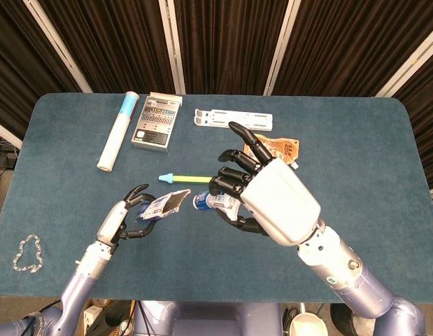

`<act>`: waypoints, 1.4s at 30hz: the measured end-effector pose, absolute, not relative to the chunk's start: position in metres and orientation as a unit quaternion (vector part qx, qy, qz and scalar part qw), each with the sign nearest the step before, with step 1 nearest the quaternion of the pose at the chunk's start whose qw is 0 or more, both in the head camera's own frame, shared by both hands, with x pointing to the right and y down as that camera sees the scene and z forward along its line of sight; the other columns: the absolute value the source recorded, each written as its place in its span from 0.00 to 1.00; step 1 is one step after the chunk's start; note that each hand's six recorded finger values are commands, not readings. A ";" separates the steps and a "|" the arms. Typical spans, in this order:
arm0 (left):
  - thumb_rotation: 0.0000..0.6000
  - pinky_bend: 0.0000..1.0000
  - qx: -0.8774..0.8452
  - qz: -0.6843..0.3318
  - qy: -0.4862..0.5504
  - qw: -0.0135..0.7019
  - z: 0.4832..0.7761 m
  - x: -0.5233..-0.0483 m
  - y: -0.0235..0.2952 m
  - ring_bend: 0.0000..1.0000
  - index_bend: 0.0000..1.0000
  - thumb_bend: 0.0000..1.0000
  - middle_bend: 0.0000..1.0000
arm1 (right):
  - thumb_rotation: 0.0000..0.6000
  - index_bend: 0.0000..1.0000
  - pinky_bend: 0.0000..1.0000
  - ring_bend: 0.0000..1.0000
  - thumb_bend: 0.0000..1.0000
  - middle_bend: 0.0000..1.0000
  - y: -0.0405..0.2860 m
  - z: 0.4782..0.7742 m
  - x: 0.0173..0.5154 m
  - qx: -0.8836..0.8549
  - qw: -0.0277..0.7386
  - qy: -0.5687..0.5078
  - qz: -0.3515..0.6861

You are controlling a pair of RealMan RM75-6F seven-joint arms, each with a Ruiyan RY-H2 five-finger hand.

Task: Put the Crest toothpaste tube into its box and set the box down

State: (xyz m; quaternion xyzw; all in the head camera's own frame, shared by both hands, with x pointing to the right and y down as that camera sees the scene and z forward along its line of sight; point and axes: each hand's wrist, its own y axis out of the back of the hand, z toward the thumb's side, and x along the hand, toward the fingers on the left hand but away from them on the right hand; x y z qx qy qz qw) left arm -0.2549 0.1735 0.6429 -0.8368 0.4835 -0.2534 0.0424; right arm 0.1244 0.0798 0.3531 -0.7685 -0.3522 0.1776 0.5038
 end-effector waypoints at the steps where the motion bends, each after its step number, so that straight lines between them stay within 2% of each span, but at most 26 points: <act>1: 1.00 0.07 -0.837 -0.253 0.484 0.042 0.643 -0.255 0.173 0.09 0.40 0.46 0.39 | 1.00 0.54 0.00 0.32 0.54 0.69 0.080 0.353 0.125 -0.769 0.503 -0.353 0.177; 42: 1.00 0.07 -0.849 -0.237 0.472 0.030 0.651 -0.225 0.177 0.09 0.40 0.46 0.39 | 1.00 0.54 0.00 0.33 0.55 0.69 0.088 0.365 0.117 -0.787 0.466 -0.370 0.160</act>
